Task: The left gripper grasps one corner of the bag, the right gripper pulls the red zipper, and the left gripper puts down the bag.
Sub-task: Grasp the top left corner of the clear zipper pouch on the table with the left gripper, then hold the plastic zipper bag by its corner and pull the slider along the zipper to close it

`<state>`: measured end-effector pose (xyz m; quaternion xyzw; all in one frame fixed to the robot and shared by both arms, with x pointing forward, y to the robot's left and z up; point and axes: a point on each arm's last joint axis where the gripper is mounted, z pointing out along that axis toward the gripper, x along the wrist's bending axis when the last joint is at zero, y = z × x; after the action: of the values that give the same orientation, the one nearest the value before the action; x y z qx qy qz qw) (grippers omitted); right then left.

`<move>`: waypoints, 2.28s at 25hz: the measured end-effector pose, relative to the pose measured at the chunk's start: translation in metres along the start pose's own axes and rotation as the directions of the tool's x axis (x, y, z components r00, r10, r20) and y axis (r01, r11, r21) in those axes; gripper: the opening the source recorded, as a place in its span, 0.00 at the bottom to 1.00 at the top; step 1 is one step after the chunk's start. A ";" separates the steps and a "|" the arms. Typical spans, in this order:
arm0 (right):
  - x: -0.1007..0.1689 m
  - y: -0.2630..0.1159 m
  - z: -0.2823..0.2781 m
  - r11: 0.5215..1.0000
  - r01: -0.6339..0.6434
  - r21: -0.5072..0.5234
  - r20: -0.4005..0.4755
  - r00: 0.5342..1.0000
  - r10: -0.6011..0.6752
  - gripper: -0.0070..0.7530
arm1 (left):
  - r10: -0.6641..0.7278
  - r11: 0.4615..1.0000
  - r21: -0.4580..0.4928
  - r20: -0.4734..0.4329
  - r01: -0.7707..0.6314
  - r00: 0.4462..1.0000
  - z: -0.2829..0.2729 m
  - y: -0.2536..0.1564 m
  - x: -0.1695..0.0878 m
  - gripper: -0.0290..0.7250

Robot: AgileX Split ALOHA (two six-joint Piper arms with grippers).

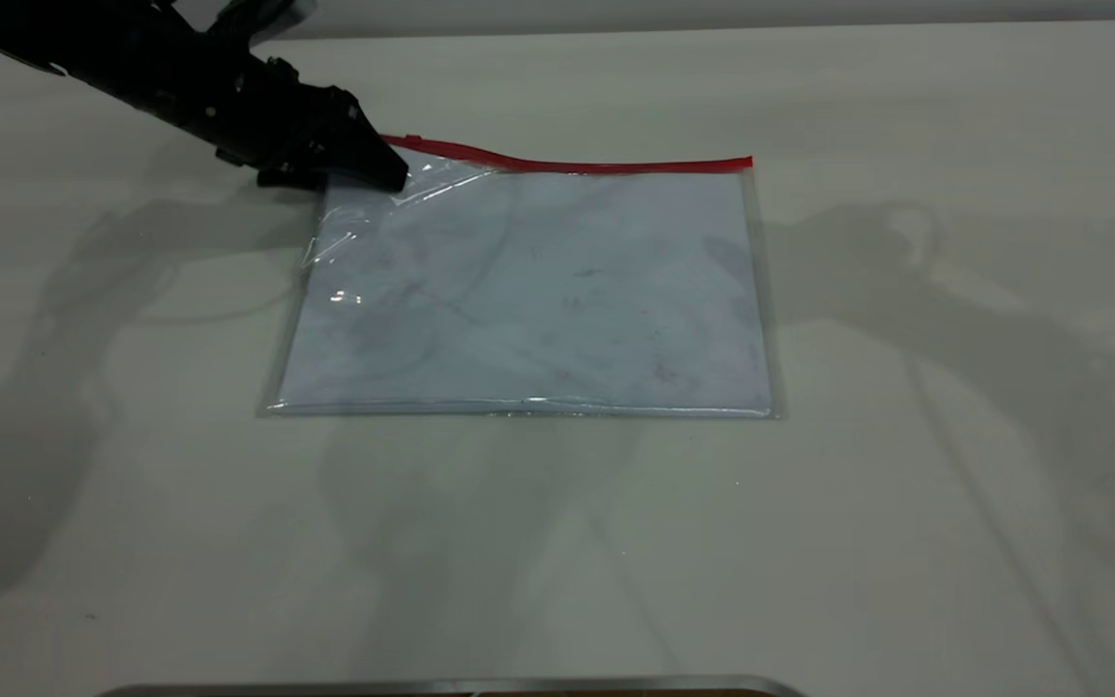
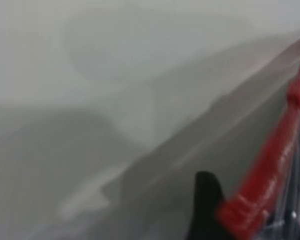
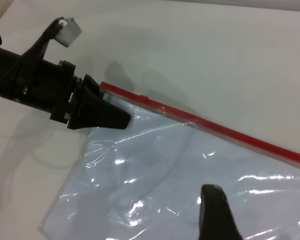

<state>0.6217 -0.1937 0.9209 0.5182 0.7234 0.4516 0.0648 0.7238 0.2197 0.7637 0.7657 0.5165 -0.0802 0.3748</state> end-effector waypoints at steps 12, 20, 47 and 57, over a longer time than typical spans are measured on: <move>0.005 0.035 0.000 0.988 0.125 -0.090 -0.023 0.992 -0.128 0.55 | 0.177 0.984 -0.006 0.085 -0.177 0.980 -0.008 0.006 -0.013 0.11; 0.024 0.055 0.033 0.960 0.251 -0.125 -0.159 0.950 -0.269 0.47 | 0.569 0.820 -0.075 0.204 -0.567 0.797 -0.047 0.032 -0.051 0.11; 0.040 0.044 0.098 0.937 0.333 -0.108 -0.373 0.860 -0.348 0.65 | 0.790 0.566 -0.012 0.292 -0.824 0.539 -0.040 0.044 -0.130 0.11; 0.042 0.029 0.098 0.896 0.442 -0.046 -0.457 0.788 -0.412 0.65 | 0.805 0.561 -0.003 0.232 -0.828 0.545 -0.046 0.052 -0.131 0.11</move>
<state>0.6775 -0.1007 0.9006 0.2225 0.8304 0.5103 -0.0225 0.6963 0.1450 0.8886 0.9239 0.0536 -0.0033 0.3788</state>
